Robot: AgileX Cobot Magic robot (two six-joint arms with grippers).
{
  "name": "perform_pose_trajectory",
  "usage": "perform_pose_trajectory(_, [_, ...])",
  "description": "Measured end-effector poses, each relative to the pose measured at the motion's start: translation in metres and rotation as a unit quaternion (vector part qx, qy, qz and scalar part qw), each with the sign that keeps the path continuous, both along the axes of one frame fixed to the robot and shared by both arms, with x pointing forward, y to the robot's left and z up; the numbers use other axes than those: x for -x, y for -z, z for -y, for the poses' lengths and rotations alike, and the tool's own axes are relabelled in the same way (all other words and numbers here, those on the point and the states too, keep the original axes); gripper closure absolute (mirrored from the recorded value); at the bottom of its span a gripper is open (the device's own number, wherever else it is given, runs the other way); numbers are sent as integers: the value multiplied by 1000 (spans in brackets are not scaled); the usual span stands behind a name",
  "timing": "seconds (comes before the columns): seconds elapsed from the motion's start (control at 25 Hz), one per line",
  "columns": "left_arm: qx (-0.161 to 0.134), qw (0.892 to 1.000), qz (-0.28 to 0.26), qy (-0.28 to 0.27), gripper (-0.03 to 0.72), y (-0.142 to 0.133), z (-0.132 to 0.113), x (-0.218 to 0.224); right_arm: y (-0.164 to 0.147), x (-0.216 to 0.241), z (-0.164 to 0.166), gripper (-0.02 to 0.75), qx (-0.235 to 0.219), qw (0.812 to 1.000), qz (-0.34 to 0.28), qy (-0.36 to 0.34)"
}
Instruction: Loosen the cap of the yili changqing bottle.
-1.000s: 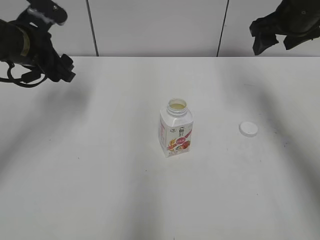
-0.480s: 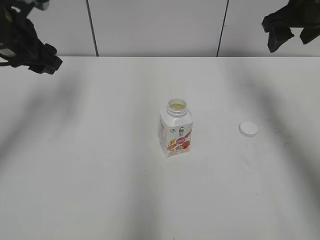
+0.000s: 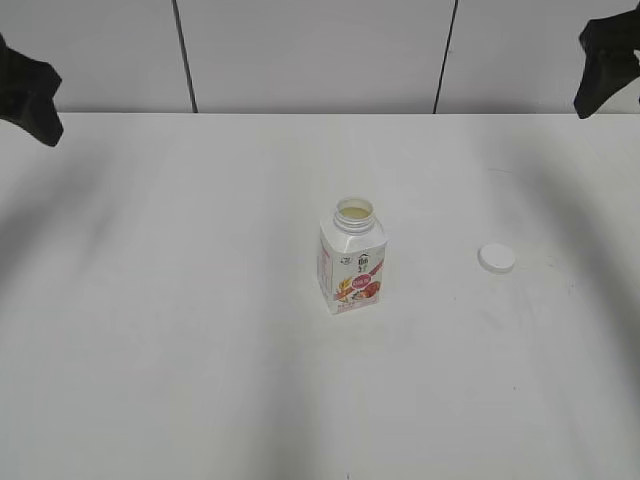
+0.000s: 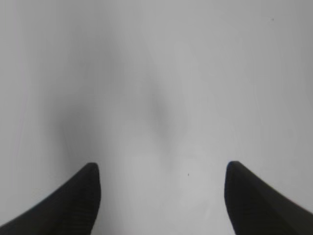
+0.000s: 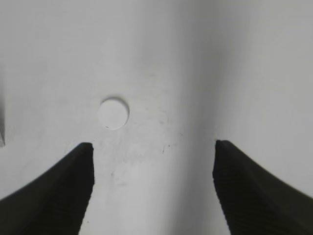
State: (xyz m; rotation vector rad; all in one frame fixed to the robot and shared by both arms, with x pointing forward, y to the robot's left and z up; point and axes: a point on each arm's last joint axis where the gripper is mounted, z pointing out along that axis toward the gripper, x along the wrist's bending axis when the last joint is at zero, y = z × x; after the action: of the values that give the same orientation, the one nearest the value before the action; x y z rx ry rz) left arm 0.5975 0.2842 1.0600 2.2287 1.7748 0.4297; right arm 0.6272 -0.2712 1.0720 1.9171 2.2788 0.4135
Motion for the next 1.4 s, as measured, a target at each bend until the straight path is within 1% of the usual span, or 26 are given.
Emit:
perform_pose_trajectory(0.08, [-1,1000,-27,-6,200,2,-5,4,-8,5,1,144,-1,1000,4,-6])
perform_pose_trajectory(0.2, [-3,998,-67,-7,200,3,-6,11,-20,13,1,144,-4,1000,18,-9])
perform_pose_trajectory(0.36, [-3,996,-86,-11,200,1,-7,23,-25,31,1,144,-3,1000,18,-18])
perform_pose_trajectory(0.48, [-2,996,-89,-14,200,1,-7,40,-21,51,2,144,-2,1000,3,-23])
perform_pose_trajectory(0.64, [6,997,-78,-26,200,1,-8,70,-13,84,3,145,-1,1000,-18,-26])
perform_pose_trajectory(0.8, [14,998,-62,-29,200,2,-8,102,-7,114,5,145,-2,1000,-16,-23])
perform_pose_trajectory(0.92, [24,998,-53,-30,200,7,-7,128,-1,135,4,146,-11,1000,-9,-19])
perform_pose_trajectory(1.12, [35,996,-70,-34,200,26,-6,168,14,168,4,146,-21,1000,-3,-11])
perform_pose_trajectory(1.4, [45,996,-61,-37,200,44,-6,211,39,206,6,146,-21,1000,-4,-6])
